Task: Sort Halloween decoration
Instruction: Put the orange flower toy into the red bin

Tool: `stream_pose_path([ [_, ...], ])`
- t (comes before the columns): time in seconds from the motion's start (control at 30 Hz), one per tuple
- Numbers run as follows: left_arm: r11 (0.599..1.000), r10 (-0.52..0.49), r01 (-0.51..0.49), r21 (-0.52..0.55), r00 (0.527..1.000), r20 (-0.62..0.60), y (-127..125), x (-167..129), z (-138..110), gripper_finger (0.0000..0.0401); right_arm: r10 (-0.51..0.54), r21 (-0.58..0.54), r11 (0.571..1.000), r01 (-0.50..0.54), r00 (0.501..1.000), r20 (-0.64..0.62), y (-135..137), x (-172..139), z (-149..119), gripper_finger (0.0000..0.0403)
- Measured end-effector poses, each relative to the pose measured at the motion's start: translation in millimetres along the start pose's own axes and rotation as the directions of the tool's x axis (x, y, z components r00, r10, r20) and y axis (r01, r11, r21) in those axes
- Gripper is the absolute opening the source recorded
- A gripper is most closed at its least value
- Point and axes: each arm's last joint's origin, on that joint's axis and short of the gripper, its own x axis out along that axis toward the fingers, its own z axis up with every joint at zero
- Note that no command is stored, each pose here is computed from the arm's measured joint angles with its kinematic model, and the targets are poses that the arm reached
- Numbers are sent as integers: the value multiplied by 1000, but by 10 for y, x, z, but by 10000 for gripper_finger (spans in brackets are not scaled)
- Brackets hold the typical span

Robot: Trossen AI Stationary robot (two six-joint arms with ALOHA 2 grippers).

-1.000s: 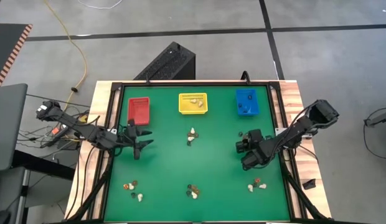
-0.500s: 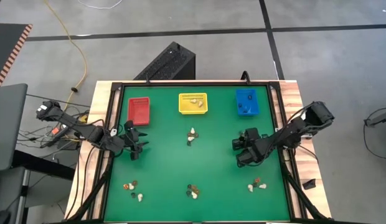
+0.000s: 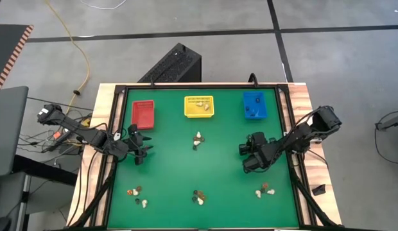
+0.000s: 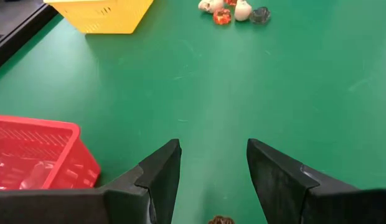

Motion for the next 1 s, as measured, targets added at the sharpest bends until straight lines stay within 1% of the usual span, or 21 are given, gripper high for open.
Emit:
stream_pose_path([
  [0.1,1000,0,0,0,1000,0,0,0,0,176,0,-3,1000,0,1000,-10,19,-14,5,136],
  [0.17,1000,0,0,0,1000,0,0,0,0,176,-1,-20,1000,0,1000,-15,39,-29,13,127],
  [0.23,1000,0,0,0,1000,0,0,0,0,176,-4,-38,999,3,1000,-26,73,-55,30,127],
  [0.37,1000,0,0,0,1000,0,0,0,0,176,-33,-92,995,29,999,-40,160,-170,108,143],
  [0.47,1000,0,0,0,1000,0,0,0,0,176,-7,-124,992,3,1000,-27,268,-300,202,145],
  [0.6,1000,1,-1,0,1000,0,0,0,0,176,101,-166,981,-99,995,1,492,-517,360,135],
  [0.73,1000,3,-3,0,1000,1,1,0,0,176,233,-235,949,-212,970,64,788,-731,572,134],
  [0.8,999,37,-37,18,999,18,9,0,10,176,309,-269,924,-270,944,115,961,-805,716,138],
  [0.87,992,93,-96,79,995,46,22,-2,28,176,381,-316,893,-321,912,150,1119,-841,871,139],
  [0.9,989,105,-110,97,993,54,25,-2,34,176,419,-337,875,-348,892,167,1194,-853,949,139],
  [1.0,990,94,-98,99,994,50,22,-2,33,176,544,-395,805,-443,817,191,1383,-862,1194,136],
])
